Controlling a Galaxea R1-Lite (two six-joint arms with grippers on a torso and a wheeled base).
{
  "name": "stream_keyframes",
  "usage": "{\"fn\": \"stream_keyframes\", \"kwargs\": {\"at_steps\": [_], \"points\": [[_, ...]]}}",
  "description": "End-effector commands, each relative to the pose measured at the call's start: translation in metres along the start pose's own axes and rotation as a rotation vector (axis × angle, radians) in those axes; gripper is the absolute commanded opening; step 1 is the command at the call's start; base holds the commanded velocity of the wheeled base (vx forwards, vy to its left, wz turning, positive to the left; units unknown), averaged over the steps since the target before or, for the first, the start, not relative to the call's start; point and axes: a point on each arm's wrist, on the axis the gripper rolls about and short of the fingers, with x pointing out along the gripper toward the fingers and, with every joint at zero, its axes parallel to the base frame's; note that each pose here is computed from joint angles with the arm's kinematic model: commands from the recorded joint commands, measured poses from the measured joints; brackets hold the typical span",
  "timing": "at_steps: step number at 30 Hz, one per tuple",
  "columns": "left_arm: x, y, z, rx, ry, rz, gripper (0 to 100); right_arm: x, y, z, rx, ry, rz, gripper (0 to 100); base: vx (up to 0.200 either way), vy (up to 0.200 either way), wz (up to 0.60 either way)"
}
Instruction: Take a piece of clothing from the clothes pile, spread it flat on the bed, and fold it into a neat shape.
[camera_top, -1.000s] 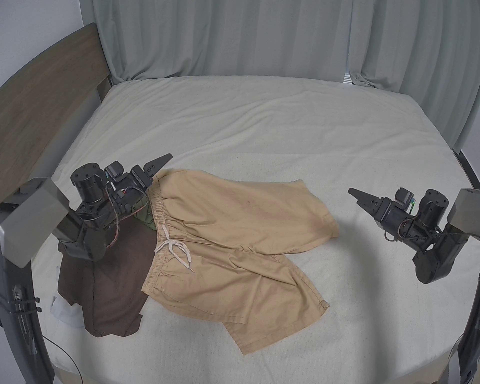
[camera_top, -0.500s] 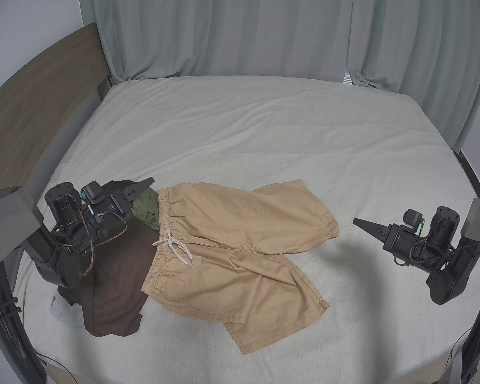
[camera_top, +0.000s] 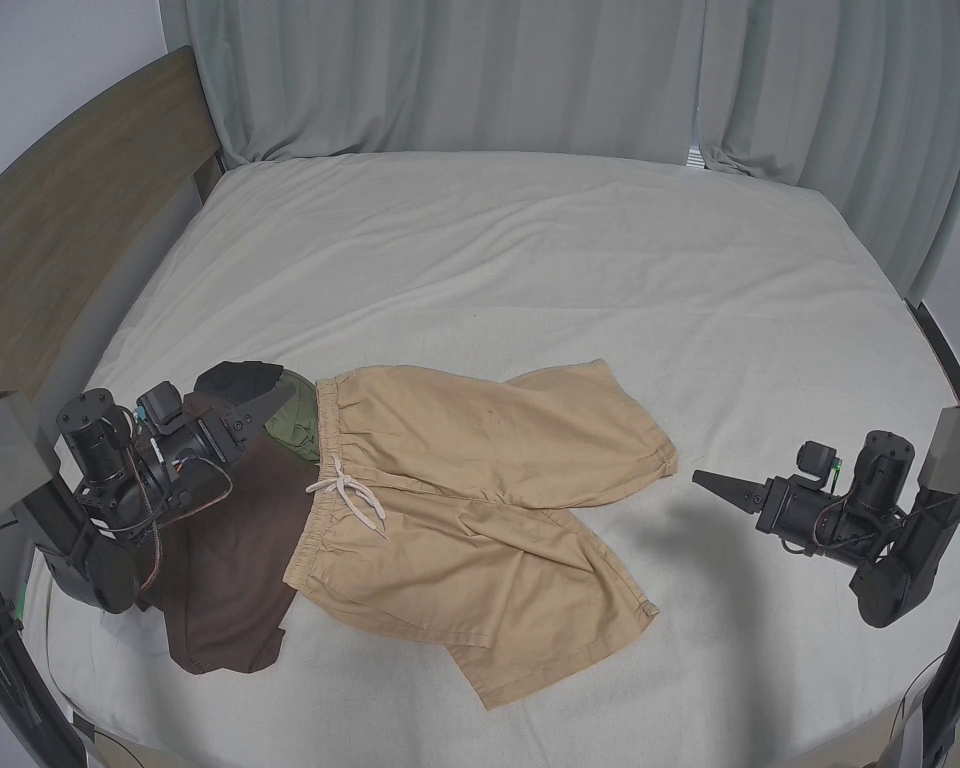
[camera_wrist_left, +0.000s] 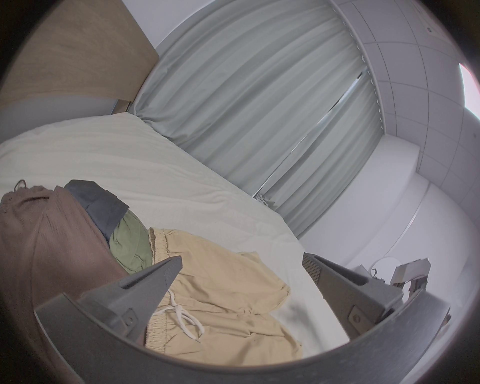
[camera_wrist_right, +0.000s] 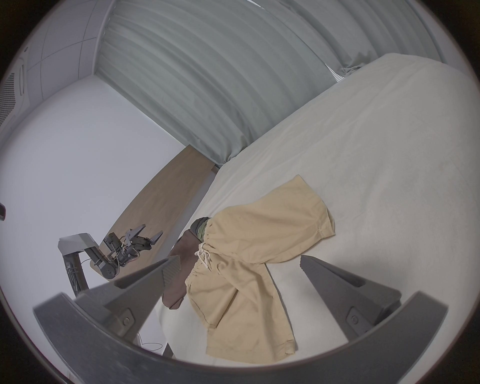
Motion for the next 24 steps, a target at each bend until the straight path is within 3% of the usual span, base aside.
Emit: {"fn": "stream_keyframes", "kwargs": {"at_steps": [1, 7, 11, 24], "points": [[-0.003, 0.001, -0.005, 0.008, 0.022, 0.001, 100, 0.002, -0.005, -0.006, 0.01, 0.02, -0.009, 100, 0.0, 0.0, 0.0], [-0.005, -0.001, -0.005, 0.018, 0.022, -0.026, 100, -0.004, -0.008, -0.008, 0.029, 0.026, -0.025, 100, 0.0, 0.0, 0.0], [-0.018, -0.014, 0.005, 0.035, 0.007, -0.059, 100, -0.023, 0.009, -0.004, 0.005, 0.011, -0.014, 100, 0.0, 0.0, 0.0], [-0.011, -0.011, 0.006, 0.032, 0.007, -0.075, 100, -0.009, -0.007, -0.012, 0.044, 0.049, -0.019, 100, 0.0, 0.0, 0.0]]}}
